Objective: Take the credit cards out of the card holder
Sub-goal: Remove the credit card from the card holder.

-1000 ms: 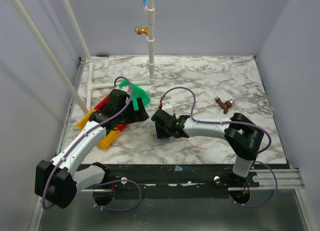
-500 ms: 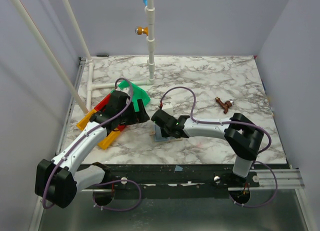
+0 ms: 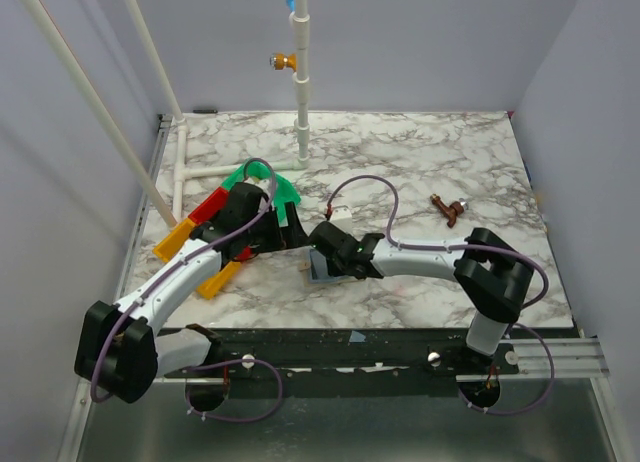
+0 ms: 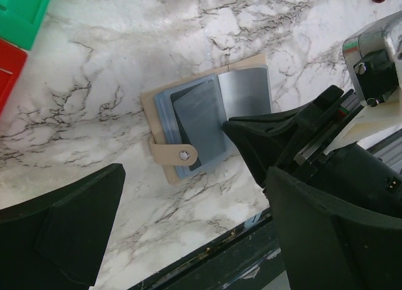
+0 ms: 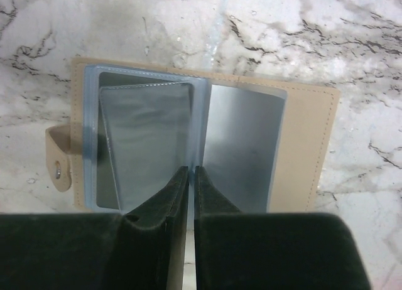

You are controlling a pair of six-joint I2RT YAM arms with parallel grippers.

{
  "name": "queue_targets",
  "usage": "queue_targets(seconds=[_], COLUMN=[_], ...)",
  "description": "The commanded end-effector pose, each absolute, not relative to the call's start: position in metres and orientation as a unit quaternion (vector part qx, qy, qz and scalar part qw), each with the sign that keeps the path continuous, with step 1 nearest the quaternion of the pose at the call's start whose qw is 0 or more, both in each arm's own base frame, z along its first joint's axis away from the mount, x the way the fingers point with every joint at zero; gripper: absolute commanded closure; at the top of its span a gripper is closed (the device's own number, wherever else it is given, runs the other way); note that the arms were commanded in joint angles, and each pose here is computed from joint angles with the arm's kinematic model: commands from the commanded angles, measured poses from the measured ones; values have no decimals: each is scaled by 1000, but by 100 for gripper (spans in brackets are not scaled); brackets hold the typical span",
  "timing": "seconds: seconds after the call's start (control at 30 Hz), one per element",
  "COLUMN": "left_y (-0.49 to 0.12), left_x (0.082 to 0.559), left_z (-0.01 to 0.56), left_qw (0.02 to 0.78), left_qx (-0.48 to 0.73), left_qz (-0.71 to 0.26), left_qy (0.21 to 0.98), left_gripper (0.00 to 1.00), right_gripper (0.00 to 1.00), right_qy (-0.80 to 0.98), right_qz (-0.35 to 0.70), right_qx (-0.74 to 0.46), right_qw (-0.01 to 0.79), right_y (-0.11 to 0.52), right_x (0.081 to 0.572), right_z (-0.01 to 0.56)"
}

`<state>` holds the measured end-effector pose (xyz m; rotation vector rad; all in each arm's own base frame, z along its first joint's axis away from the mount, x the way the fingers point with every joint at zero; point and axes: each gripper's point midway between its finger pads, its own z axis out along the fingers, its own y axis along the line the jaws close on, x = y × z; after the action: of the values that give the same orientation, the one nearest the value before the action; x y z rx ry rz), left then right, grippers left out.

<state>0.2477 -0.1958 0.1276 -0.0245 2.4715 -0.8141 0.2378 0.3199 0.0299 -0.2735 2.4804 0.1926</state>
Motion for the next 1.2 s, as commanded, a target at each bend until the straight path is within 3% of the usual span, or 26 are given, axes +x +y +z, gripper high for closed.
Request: queue_targets(seconds=[0.0, 0.33, 0.6, 1.17], left_y=[-210, -236, -259, -285], left_x=[244, 236, 234, 243], left_z=[123, 123, 129, 83], left_qw=[253, 227, 197, 141], left_qx=[3, 12, -8, -27], left_qz=[-324, -377, -450, -473], left_qy=[912, 898, 871, 869], left_gripper=[2, 5, 14, 17], right_gripper=[91, 92, 92, 93], right_qy=[944, 950, 954, 956], right_qz=[61, 93, 124, 150], right_qx=[-85, -65, -53, -32], right_qw=[312, 290, 269, 250], right_y=[302, 298, 296, 288], right_x=[236, 237, 236, 235], right_z=[26, 18, 11, 5])
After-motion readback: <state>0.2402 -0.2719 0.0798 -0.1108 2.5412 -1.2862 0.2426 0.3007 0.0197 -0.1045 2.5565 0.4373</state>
